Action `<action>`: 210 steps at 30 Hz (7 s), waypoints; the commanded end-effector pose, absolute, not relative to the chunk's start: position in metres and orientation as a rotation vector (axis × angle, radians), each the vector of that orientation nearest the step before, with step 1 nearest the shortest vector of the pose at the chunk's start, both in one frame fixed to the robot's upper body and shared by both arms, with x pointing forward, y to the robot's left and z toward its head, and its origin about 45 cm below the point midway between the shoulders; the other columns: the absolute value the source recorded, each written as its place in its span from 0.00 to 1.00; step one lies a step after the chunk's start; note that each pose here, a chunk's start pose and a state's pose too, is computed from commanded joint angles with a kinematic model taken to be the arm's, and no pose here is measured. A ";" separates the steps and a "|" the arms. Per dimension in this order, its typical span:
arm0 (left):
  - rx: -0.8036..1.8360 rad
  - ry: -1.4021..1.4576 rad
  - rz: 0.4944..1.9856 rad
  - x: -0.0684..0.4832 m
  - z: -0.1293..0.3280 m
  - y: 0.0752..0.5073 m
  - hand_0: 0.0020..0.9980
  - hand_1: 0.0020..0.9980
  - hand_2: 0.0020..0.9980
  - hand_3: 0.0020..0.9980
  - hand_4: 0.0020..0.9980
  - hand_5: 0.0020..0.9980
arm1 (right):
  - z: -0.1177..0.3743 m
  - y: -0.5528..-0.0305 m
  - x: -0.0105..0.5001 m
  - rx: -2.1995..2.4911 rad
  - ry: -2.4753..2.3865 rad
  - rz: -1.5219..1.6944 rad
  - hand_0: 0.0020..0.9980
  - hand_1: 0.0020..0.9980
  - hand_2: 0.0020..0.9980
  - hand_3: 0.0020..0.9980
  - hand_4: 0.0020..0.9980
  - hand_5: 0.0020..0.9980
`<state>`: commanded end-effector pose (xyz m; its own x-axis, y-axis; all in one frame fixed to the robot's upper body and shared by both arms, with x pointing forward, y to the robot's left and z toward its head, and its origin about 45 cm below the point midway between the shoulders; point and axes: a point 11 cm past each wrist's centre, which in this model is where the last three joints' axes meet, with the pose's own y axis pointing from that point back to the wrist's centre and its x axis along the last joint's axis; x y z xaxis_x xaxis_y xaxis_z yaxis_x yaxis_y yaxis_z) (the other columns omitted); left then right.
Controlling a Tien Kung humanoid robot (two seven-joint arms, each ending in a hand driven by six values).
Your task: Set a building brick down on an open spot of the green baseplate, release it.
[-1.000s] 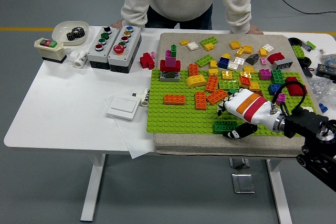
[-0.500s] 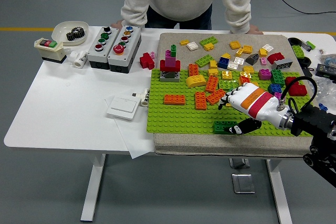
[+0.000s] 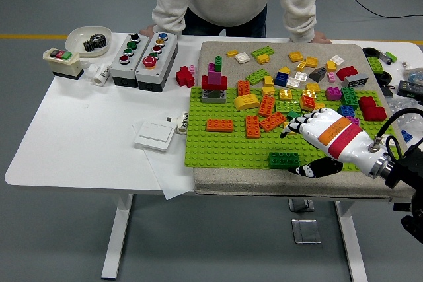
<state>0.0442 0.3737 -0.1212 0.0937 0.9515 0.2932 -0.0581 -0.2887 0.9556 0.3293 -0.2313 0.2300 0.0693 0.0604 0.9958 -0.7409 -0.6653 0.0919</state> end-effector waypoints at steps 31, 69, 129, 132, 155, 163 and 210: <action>1.452 0.942 1.352 0.041 -0.121 0.376 0.75 0.76 0.80 0.69 0.79 0.75 | 0.191 -0.227 0.325 1.787 -0.581 1.577 0.71 0.67 0.72 0.64 0.85 0.46; 1.436 0.939 1.361 0.047 -0.121 0.374 0.75 0.76 0.80 0.69 0.79 0.74 | 0.173 -0.231 0.328 1.765 -0.514 1.534 0.69 0.65 0.72 0.63 0.84 0.46; 1.455 0.944 1.353 0.043 -0.120 0.377 0.75 0.76 0.79 0.69 0.79 0.75 | 0.208 -0.298 0.435 1.449 -0.903 1.331 0.68 0.65 0.72 0.61 0.84 0.45; 1.454 0.944 1.354 0.043 -0.120 0.377 0.75 0.76 0.79 0.69 0.79 0.75 | 0.205 -0.298 0.439 1.442 -0.897 1.309 0.68 0.65 0.72 0.61 0.84 0.45; 1.441 0.944 1.366 0.046 -0.120 0.376 0.75 0.76 0.79 0.69 0.79 0.75 | 0.192 -0.291 0.457 1.393 -0.777 1.264 0.68 0.66 0.72 0.62 0.86 0.47; 1.439 0.942 1.369 0.048 -0.120 0.376 0.75 0.76 0.79 0.69 0.79 0.75 | 0.187 -0.289 0.459 1.375 -0.732 1.261 0.68 0.66 0.72 0.62 0.87 0.47; 1.454 0.932 1.356 0.050 -0.119 0.378 0.75 0.76 0.80 0.69 0.79 0.74 | 0.181 -0.295 0.457 1.384 -0.735 1.273 0.36 0.45 0.54 0.52 0.73 0.55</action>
